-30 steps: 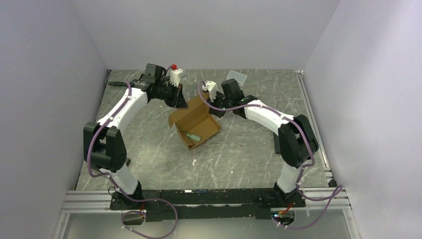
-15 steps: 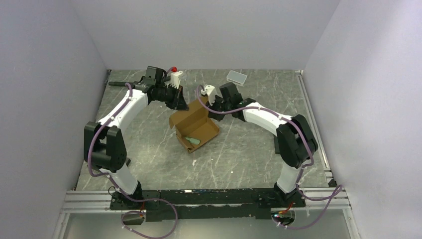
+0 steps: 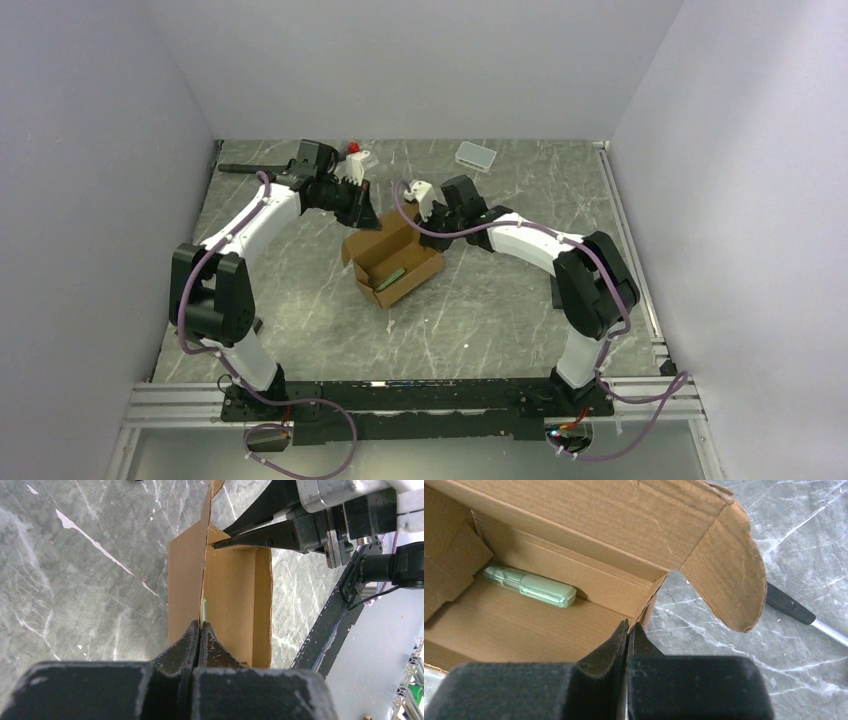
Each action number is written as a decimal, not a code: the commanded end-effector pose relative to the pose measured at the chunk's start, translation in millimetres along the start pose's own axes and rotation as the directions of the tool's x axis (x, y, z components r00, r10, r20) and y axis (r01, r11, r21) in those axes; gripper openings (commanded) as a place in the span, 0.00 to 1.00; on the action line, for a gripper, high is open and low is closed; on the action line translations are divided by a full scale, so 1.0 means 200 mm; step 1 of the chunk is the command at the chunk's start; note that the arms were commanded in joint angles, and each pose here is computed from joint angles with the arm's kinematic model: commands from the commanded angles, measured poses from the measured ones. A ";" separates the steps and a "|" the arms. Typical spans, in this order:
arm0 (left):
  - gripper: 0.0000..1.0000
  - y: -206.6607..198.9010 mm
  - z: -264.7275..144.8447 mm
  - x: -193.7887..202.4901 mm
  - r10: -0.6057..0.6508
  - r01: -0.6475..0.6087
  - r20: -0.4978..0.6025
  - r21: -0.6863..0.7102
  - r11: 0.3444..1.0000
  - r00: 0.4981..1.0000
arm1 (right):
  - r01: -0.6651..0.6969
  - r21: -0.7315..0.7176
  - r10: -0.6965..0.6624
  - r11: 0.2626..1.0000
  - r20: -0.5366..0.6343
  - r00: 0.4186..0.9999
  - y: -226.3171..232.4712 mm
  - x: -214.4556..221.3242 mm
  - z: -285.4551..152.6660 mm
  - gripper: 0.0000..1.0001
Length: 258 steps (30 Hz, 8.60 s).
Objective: Fold the paper box
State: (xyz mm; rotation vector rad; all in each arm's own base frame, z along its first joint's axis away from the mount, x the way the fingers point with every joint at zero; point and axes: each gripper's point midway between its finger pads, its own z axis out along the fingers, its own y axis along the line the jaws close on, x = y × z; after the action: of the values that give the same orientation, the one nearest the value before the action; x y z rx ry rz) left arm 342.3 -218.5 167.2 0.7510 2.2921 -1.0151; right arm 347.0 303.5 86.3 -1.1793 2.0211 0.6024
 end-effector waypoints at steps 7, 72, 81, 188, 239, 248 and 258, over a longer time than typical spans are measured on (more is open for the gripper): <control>0.00 -0.13 -0.01 -0.03 0.026 -0.027 0.033 0.038 0.999 0.999 | 0.051 -0.032 -0.049 0.998 0.061 0.997 0.09 -0.12 -0.12 0.18; 0.54 -0.15 0.11 0.17 -0.042 0.049 -0.100 0.072 0.996 0.994 | 0.620 0.083 -0.626 0.780 0.129 0.769 0.19 -0.10 0.00 0.12; 0.56 -0.08 0.14 0.21 -0.066 0.069 -0.131 0.025 0.997 0.989 | 0.616 -0.282 -0.536 0.736 0.312 0.784 0.38 -0.04 -0.26 0.25; 0.71 0.10 0.43 0.62 -0.735 0.696 0.056 -0.377 0.611 0.675 | -0.787 -0.027 0.787 0.617 -0.004 0.617 -0.10 0.33 -0.27 1.00; 0.52 0.35 0.13 0.20 -0.443 0.460 0.130 -0.324 0.826 0.887 | 0.170 -0.176 -0.141 0.970 0.169 0.975 0.23 0.03 -0.47 1.00; 0.78 0.27 -0.12 0.14 -0.354 0.455 0.329 -0.311 0.834 0.875 | 0.615 -0.444 -0.558 0.651 0.269 0.785 0.58 0.28 -0.40 0.97; 0.85 0.26 -0.03 0.29 -0.546 0.601 0.288 -0.150 0.785 0.786 | 0.759 -0.253 -0.754 0.600 0.139 0.642 0.57 0.32 -0.11 0.68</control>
State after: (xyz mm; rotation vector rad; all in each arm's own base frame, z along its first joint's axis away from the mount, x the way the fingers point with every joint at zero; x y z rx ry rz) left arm 331.4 -157.5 104.9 -0.1614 2.4510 -0.8460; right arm 183.2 291.8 52.2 -2.0834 1.2898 0.6823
